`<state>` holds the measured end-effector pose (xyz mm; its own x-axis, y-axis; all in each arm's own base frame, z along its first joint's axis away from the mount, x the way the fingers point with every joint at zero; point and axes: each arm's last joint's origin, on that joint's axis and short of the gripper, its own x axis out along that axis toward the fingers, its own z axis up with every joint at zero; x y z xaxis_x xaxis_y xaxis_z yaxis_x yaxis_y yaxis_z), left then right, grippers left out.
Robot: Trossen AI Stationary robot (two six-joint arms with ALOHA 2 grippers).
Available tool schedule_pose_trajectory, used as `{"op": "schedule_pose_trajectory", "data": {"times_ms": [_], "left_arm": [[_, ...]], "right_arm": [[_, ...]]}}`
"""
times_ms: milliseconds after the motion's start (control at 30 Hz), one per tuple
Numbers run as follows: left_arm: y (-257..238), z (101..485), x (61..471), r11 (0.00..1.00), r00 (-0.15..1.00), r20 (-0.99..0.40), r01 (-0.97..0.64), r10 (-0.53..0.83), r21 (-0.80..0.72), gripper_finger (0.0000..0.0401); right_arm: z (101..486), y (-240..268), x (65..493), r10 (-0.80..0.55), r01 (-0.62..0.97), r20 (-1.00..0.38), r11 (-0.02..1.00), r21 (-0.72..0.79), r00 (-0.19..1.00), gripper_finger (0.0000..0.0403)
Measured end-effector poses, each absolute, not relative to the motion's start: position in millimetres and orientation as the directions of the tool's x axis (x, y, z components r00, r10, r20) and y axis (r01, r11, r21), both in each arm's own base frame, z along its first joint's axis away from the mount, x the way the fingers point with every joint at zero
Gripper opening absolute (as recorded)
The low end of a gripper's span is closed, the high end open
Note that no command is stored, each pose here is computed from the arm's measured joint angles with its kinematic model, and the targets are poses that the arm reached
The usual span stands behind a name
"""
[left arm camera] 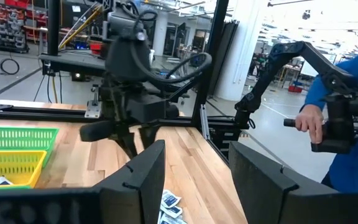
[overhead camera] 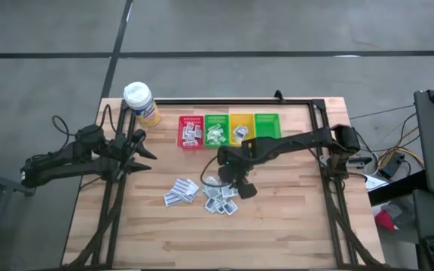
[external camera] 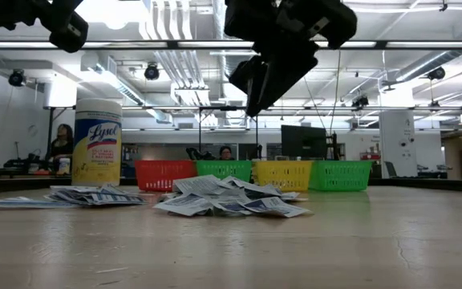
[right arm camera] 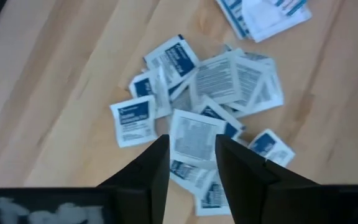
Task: Pick & Place First Aid Supplies
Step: Put the alcohol pad into the yellow bin
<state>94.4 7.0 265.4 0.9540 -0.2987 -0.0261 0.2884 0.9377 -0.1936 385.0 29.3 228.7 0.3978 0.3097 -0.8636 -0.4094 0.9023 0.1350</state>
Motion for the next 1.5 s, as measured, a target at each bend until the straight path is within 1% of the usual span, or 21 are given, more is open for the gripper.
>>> {"op": "schedule_pose_trajectory", "data": {"times_ms": [200,333,733,1100,1300,1500], "left_arm": [[7,265,94,0.938,0.954,-0.026,0.289,-0.299,-0.193,0.0175],[7,265,94,0.938,0.954,-0.026,0.289,-0.299,-0.193,0.0175],[7,265,94,0.937,0.954,-0.026,0.29,-0.3,-0.196,0.0175],[7,265,94,0.937,0.954,-0.026,0.29,-0.3,-0.197,0.0175],[7,265,94,0.937,0.954,-0.026,0.29,-0.3,-0.197,0.0175],[7,265,94,0.937,0.954,-0.026,0.29,-0.3,-0.197,0.0175]], "right_arm": [[224,47,381,0.29,-0.378,-0.88,0.915,0.139,0.378,0.0161],[216,58,383,0.28,-0.35,-0.89,0.925,0.149,0.359,0.0168],[171,86,395,0.291,-0.31,-0.918,0.929,0.204,0.269,0.015],[154,93,399,0.292,-0.3,-0.923,0.93,0.213,0.249,0.0137],[138,93,401,0.284,-0.269,-0.934,0.937,0.223,0.217,0.0142],[137,94,401,0.284,-0.262,-0.935,0.938,0.226,0.212,0.014]]}}
